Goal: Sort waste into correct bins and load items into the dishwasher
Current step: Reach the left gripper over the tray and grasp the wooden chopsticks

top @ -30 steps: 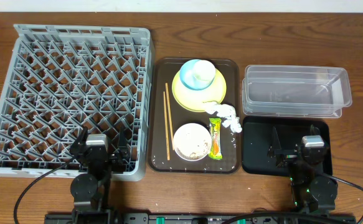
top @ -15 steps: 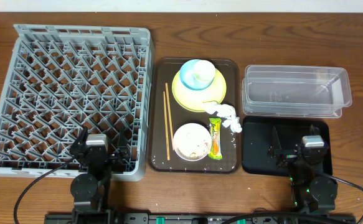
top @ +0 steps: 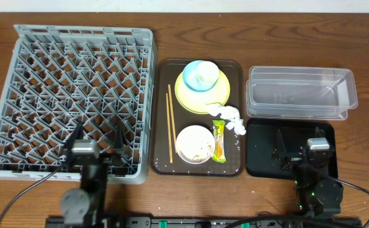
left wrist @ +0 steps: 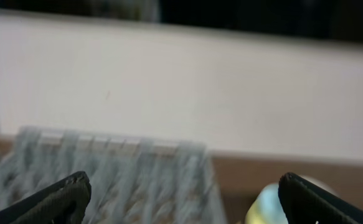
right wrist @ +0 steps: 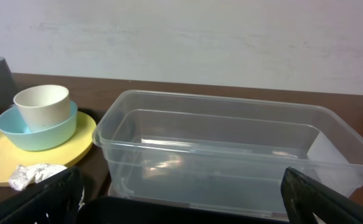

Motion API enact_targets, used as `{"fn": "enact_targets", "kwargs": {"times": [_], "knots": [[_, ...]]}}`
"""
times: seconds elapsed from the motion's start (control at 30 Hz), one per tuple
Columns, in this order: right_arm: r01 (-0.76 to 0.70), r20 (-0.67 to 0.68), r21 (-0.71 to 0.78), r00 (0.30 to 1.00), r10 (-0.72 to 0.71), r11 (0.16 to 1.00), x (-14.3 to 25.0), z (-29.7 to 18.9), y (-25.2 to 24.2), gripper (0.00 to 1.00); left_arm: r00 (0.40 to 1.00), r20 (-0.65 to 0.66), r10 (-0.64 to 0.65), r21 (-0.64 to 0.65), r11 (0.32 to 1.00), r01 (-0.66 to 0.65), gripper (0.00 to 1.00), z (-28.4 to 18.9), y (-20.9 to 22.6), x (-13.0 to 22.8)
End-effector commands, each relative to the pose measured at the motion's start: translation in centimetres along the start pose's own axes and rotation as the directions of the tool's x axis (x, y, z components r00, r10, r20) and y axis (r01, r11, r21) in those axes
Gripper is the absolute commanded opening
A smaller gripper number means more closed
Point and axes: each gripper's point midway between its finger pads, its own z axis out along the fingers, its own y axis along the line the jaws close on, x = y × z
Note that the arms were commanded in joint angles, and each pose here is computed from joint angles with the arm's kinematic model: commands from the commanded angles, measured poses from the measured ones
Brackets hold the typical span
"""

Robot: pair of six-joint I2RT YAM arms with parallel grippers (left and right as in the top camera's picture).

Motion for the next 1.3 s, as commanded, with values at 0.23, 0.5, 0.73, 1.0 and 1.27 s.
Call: {"fn": "enact_targets", "kwargs": {"times": [0.23,0.5,0.73,1.0,1.27], "knots": [[-0.015,0.000,0.008,1.000,0.015,1.000,0.0,0.0,-0.3,0.99,0.939,-0.315,-0.141,0.308,0.920,0.242,0.97,-0.2,-8.2,-12.4],[-0.015,0.000,0.008,1.000,0.015,1.000,0.0,0.0,-0.3,0.99,0.664,-0.716,-0.215,0.146,0.884,0.445,0.97,3.2,-9.0,-9.6],[-0.015,0.000,0.008,1.000,0.015,1.000,0.0,0.0,-0.3,0.99,0.399,-0.876,-0.272,-0.038,0.862,0.505,0.90,4.8,-8.4,-2.8],[-0.015,0.000,0.008,1.000,0.015,1.000,0.0,0.0,-0.3,0.99,0.227,-0.946,-0.230,-0.127,0.911,0.393,0.42,3.1,-9.1,2.3],[-0.015,0.000,0.008,1.000,0.015,1.000,0.0,0.0,-0.3,0.99,0.284,-0.922,-0.264,-0.244,0.964,0.105,0.42,2.2,-8.8,5.5]]}}
